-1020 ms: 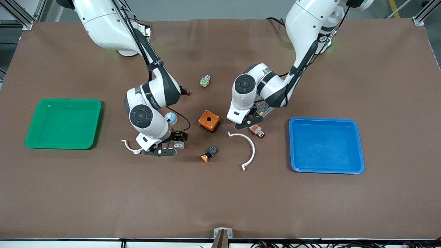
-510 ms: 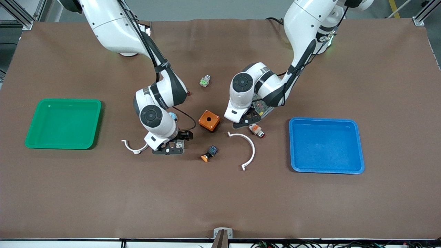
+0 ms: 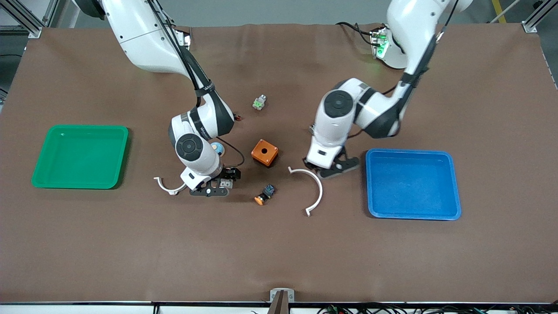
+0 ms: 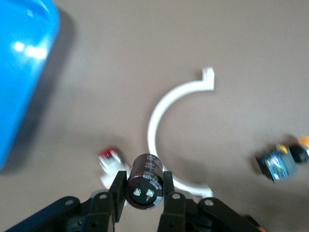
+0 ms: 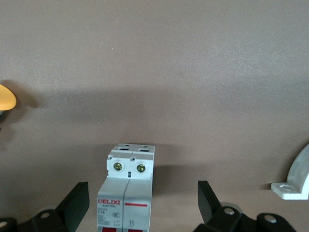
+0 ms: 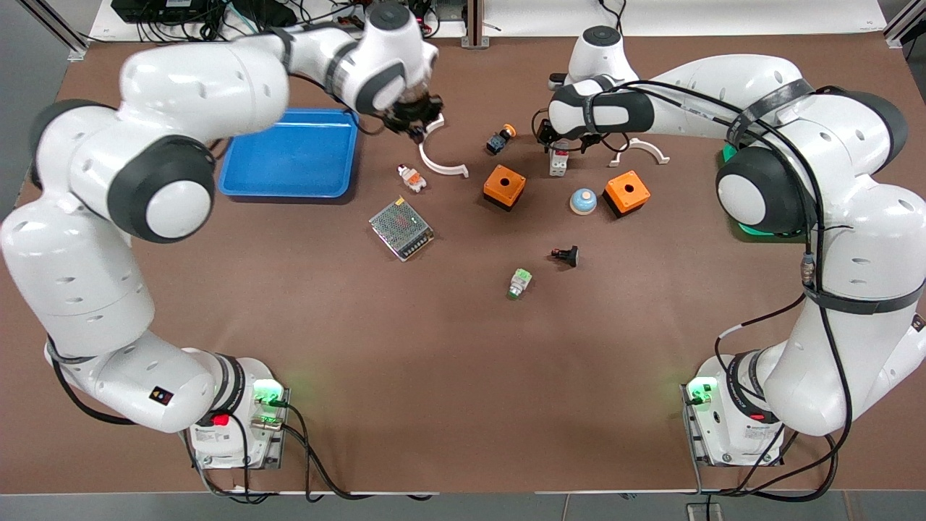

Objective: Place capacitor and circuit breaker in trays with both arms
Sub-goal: 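Carry the capacitor to the blue tray while the right gripper lifts the breaker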

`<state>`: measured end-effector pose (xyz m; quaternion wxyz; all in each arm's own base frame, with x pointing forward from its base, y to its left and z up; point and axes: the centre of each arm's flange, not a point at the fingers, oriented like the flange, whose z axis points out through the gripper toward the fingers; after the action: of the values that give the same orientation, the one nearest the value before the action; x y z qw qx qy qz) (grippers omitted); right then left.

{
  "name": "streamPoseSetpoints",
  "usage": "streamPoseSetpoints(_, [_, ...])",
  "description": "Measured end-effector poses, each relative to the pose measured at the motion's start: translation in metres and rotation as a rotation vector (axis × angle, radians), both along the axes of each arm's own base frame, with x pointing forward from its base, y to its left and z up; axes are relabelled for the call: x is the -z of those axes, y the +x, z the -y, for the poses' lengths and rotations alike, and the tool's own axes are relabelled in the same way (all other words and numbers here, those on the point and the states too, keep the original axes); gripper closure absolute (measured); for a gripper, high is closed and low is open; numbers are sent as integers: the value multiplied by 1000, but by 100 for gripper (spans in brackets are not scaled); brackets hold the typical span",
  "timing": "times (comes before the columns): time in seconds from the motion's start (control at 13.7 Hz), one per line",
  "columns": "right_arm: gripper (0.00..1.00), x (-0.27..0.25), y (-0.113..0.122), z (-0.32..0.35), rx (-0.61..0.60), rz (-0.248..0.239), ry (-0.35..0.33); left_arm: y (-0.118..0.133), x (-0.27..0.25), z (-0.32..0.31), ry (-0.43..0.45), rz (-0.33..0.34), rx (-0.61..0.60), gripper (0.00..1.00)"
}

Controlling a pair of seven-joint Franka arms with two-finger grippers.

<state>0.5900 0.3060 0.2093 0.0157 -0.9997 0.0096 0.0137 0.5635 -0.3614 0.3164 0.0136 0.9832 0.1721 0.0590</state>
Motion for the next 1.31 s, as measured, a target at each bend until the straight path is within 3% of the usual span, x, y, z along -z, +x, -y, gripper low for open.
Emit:
streamPoseSetpoints(0.22, [8, 0, -1, -3, -4, 0, 1, 33, -13, -73, 52, -34, 67, 66])
streamPoseSetpoints(0.36, [25, 0, -2, -4, -6, 0, 1, 48, -14, -117, 76, -62, 105, 66])
streamPoseSetpoints(0.58, [60, 0, -2, -5, -7, 1, 3, 64, -9, -173, 89, -88, 131, 66])
streamPoseSetpoints(0.95, [60, -9, 0, -7, -2, 3, 6, 72, 9, -245, 97, -135, 150, 66])
streamPoseSetpoints(1.09, [60, -44, 6, -2, 11, -45, -7, 72, 19, -259, 95, -151, 142, 66])
streamPoseSetpoints(1.31, [60, -140, 26, 46, 44, -129, -25, 74, 42, -273, 85, -158, 136, 66])
